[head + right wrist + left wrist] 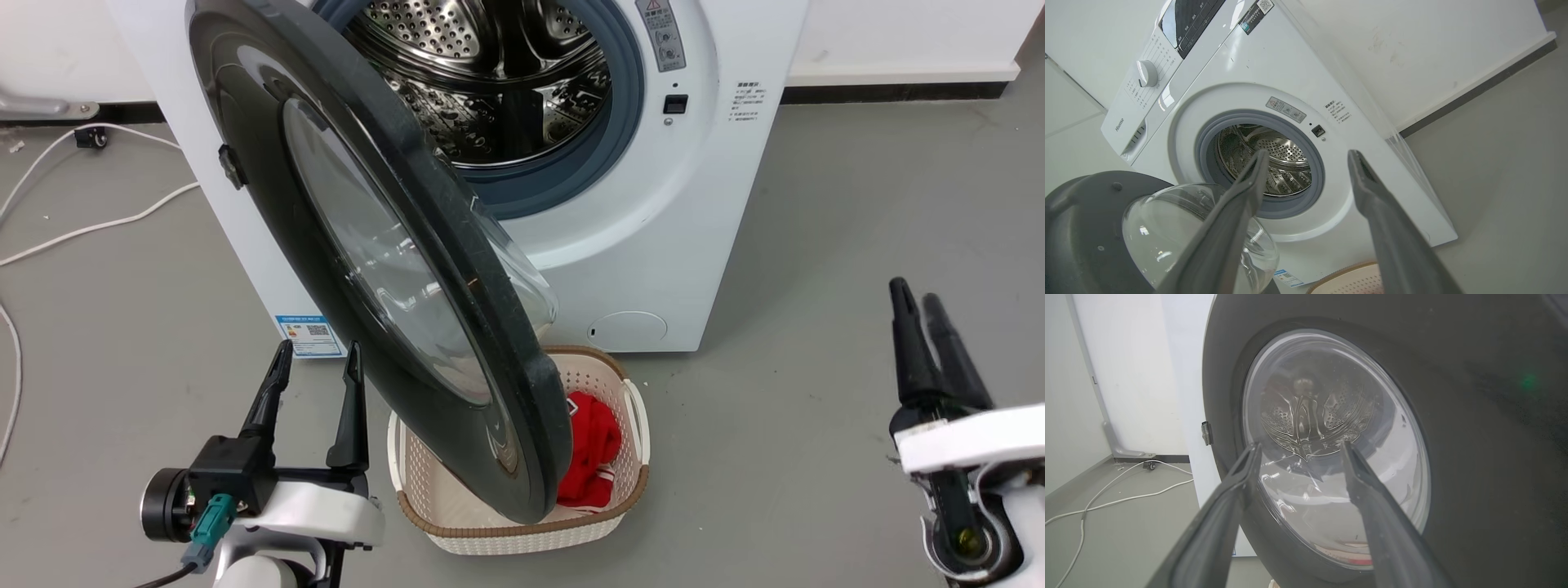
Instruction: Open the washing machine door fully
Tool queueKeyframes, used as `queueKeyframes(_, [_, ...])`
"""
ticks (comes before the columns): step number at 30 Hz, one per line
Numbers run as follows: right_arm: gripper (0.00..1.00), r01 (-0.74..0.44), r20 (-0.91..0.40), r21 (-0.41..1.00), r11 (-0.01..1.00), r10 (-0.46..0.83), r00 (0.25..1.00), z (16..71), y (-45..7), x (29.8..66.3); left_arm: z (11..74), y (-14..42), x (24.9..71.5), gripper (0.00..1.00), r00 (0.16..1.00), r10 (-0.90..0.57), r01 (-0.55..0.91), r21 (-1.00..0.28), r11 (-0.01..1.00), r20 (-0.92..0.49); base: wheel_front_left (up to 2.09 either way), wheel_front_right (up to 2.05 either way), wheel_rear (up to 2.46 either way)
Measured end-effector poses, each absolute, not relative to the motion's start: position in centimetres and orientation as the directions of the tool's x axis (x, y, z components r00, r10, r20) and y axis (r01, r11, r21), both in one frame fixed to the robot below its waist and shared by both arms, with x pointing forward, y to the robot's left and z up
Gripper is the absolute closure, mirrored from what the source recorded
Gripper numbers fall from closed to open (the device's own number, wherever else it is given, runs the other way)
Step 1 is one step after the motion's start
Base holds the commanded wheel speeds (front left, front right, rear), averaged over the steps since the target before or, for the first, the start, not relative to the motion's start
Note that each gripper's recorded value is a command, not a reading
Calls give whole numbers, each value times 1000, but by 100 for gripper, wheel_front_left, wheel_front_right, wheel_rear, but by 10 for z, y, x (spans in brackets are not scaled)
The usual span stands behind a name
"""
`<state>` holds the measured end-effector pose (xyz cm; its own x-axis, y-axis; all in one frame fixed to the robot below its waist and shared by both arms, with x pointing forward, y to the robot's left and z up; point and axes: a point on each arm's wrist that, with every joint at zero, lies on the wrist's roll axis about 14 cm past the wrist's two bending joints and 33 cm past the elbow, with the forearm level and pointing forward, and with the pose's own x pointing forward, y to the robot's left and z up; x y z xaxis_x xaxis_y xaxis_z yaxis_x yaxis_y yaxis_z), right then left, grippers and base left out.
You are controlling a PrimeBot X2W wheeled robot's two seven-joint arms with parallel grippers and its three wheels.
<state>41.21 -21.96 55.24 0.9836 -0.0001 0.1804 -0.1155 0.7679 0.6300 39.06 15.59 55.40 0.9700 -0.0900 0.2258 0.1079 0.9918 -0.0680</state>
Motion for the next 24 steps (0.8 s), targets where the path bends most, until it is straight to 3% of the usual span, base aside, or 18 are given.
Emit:
queueKeyframes(6, [0,-84,333,279,957,-15,943,591,-220,392,556,157,390,0,969,-86,104,-67,992,231,0,0,0])
queueKeyframes(13, [0,-41,359,7,999,36,933,612,-196,368,557,159,391,0,968,-82,99,-59,993,236,0,0,0])
queueKeyframes(18, [0,-46,276,-52,998,59,959,594,-187,355,559,160,391,0,967,-83,97,-49,994,241,0,0,0])
queueKeyframes(24, [0,-58,177,4,998,56,983,562,-185,345,561,160,391,0,965,-85,98,-42,994,247,0,0,0])
